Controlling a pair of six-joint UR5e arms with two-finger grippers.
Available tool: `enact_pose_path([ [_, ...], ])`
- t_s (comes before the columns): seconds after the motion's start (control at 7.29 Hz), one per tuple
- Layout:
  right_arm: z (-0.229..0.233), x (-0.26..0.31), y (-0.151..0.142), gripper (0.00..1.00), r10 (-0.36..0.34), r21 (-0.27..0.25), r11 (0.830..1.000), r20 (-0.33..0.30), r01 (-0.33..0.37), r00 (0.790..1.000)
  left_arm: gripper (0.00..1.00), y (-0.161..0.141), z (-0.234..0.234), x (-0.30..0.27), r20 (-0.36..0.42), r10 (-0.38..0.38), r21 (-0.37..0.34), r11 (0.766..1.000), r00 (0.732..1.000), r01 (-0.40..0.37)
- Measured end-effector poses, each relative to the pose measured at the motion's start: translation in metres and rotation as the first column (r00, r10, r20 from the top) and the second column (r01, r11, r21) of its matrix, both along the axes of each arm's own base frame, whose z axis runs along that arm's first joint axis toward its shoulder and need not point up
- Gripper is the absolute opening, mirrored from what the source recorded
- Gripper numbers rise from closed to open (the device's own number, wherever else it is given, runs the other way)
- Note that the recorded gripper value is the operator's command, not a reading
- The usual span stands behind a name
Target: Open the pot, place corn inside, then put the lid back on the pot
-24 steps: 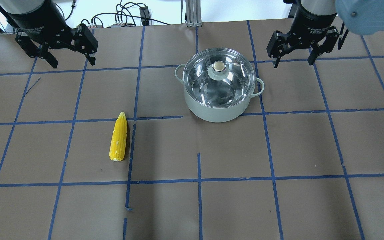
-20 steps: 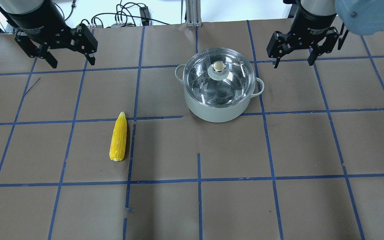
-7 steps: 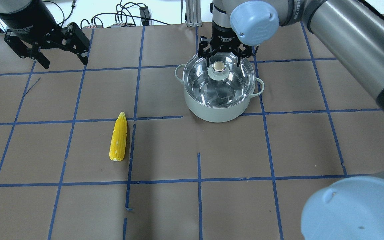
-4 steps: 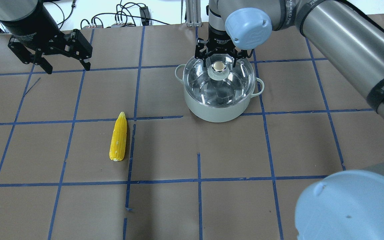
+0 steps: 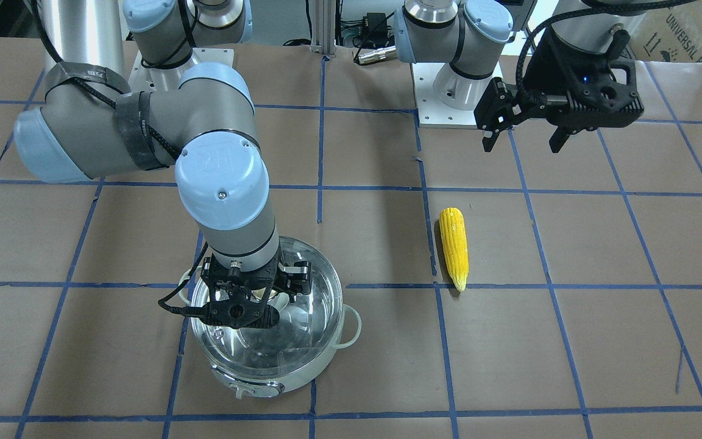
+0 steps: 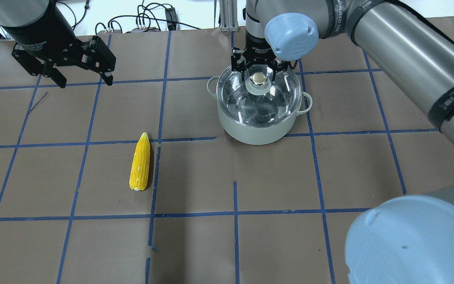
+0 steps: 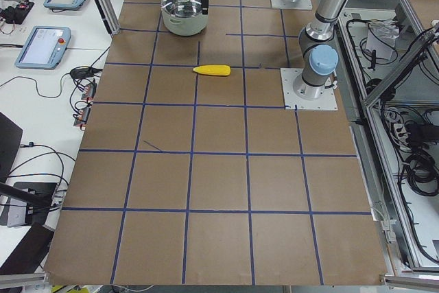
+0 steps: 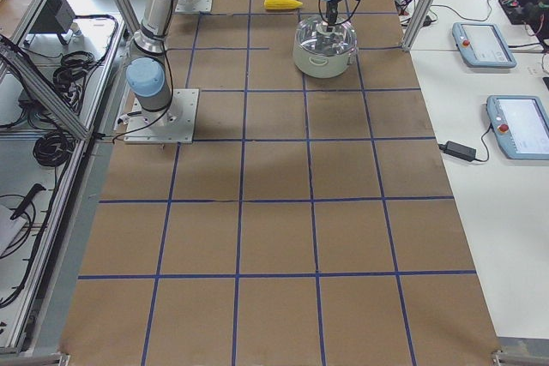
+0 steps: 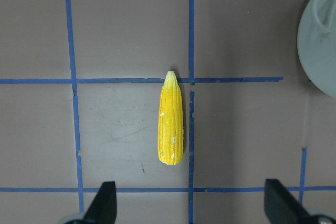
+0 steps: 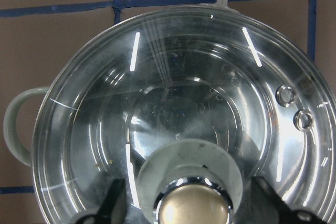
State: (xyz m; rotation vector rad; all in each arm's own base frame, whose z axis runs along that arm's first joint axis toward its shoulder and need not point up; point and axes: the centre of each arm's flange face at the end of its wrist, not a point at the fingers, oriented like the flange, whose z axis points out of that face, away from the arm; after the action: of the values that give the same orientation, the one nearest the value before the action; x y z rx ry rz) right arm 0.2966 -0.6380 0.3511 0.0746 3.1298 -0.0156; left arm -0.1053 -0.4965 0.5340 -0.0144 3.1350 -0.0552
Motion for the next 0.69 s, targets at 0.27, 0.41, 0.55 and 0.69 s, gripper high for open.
enact_pose_path([
  [0.27,0.0,0.0,0.0,0.35,0.001,0.001,1.0,-0.002,-0.001,1.0,1.0,-0.015,-0.014,0.0,0.004,-0.001,0.006,1.0,1.0,0.001],
  [0.41,0.002,0.0,0.0,0.32,0.001,0.001,1.0,-0.004,-0.001,1.0,1.0,-0.017,-0.013,-0.001,0.004,-0.004,0.003,1.0,1.0,0.004],
  [0.55,0.004,-0.001,0.001,0.3,0.002,0.003,1.0,-0.008,-0.002,1.0,1.0,-0.015,-0.012,-0.001,0.004,-0.003,0.006,1.0,1.0,0.002],
  [0.69,0.009,-0.002,0.003,0.3,0.003,0.008,1.0,-0.013,-0.003,1.0,1.0,-0.017,-0.018,0.002,0.002,0.0,0.019,1.0,1.0,0.0],
])
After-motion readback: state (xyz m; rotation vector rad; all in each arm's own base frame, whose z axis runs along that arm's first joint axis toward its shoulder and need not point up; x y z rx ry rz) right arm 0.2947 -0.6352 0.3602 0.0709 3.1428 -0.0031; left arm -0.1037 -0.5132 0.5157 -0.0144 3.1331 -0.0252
